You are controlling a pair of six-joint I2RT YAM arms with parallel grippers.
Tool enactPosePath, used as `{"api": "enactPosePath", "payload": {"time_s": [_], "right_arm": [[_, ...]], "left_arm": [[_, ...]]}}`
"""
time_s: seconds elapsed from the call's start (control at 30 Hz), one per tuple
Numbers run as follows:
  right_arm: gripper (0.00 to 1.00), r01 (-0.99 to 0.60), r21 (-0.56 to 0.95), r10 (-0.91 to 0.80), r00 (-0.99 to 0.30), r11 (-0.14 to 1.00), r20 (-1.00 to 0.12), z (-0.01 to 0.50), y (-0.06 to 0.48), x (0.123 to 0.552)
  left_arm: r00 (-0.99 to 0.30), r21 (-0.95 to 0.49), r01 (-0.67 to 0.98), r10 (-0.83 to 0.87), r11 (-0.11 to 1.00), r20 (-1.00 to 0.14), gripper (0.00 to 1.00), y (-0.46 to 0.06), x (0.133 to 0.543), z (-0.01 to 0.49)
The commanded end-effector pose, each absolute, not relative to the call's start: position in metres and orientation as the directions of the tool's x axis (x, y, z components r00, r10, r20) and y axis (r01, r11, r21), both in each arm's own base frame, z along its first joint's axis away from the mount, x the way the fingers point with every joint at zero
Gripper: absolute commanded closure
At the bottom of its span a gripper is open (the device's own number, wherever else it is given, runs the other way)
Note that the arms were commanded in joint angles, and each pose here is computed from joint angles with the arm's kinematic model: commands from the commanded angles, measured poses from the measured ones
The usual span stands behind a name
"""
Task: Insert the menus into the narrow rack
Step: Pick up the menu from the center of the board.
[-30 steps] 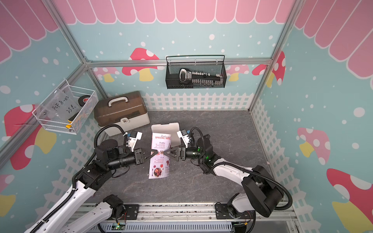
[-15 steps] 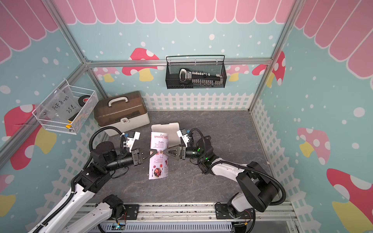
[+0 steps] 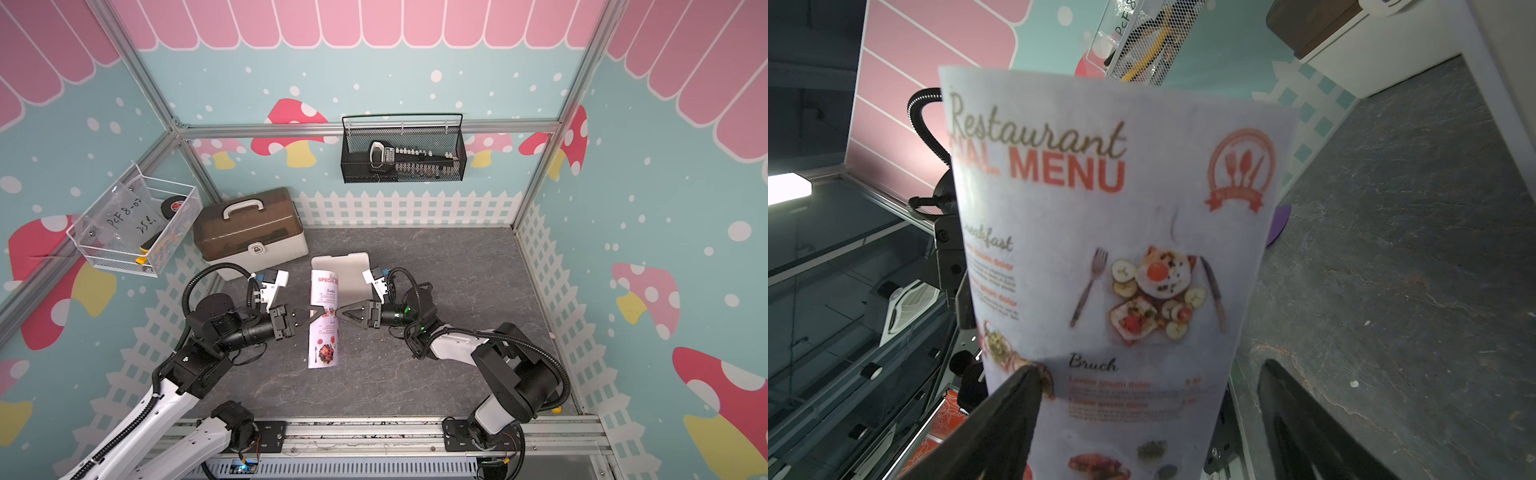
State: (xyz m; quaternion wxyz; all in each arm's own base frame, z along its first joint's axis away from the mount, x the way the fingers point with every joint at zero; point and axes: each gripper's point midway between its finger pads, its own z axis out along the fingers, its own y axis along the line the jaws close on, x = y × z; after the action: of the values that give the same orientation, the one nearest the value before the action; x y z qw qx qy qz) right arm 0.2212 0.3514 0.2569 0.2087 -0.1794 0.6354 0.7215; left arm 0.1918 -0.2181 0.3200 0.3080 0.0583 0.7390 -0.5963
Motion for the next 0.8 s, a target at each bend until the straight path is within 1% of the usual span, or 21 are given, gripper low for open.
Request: {"api": "enactPosePath", "payload": {"time_s": [0.0, 0.1, 0.23, 0.27, 0.43, 0.53, 0.6, 0.7, 0.77], "right_arm": [[0.19, -0.544, 0.824, 0.08, -0.839, -0.159, -0.538, 0.269, 0.346, 0.211], [0.21, -0.551, 0.818, 0.086, -0.834, -0.164, -0.544, 0.273, 0.343, 0.207], [0.24, -0.554, 0.816, 0.09, -0.832, -0.166, -0.547, 0.276, 0.341, 0.205], [0.26, -0.555, 0.816, 0.092, -0.832, -0.166, -0.547, 0.276, 0.341, 0.205], [0.36, -0.548, 0.822, 0.097, -0.837, -0.157, -0.539, 0.274, 0.339, 0.205], [0.47, -0.548, 0.821, 0.097, -0.836, -0.162, -0.539, 0.276, 0.338, 0.204], [0.52, -0.555, 0.815, 0.094, -0.832, -0.167, -0.547, 0.28, 0.338, 0.202], [0.56, -0.569, 0.809, 0.081, -0.822, -0.15, -0.563, 0.281, 0.338, 0.201], [0.59, -0.58, 0.808, 0.066, -0.815, -0.107, -0.576, 0.277, 0.339, 0.202]], "left_arm": [[-0.802, -0.84, 0.457, -0.272, 0.294, -0.532, 0.97, -0.215, 0.192, 0.318], [-0.813, -0.845, 0.441, -0.264, 0.303, -0.519, 0.97, -0.214, 0.194, 0.311], [-0.811, -0.84, 0.455, -0.252, 0.296, -0.528, 0.97, -0.215, 0.191, 0.314], [-0.804, -0.838, 0.45, -0.269, 0.308, -0.53, 0.97, -0.209, 0.195, 0.315], [-0.801, -0.833, 0.443, -0.271, 0.331, -0.534, 0.97, -0.204, 0.194, 0.313], [-0.801, -0.833, 0.434, -0.275, 0.344, -0.532, 0.97, -0.2, 0.196, 0.31], [-0.804, -0.833, 0.428, -0.273, 0.35, -0.528, 0.97, -0.2, 0.198, 0.307], [-0.804, -0.829, 0.425, -0.269, 0.362, -0.53, 0.97, -0.199, 0.201, 0.304], [-0.801, -0.825, 0.428, -0.268, 0.368, -0.535, 0.97, -0.199, 0.204, 0.304]]}}
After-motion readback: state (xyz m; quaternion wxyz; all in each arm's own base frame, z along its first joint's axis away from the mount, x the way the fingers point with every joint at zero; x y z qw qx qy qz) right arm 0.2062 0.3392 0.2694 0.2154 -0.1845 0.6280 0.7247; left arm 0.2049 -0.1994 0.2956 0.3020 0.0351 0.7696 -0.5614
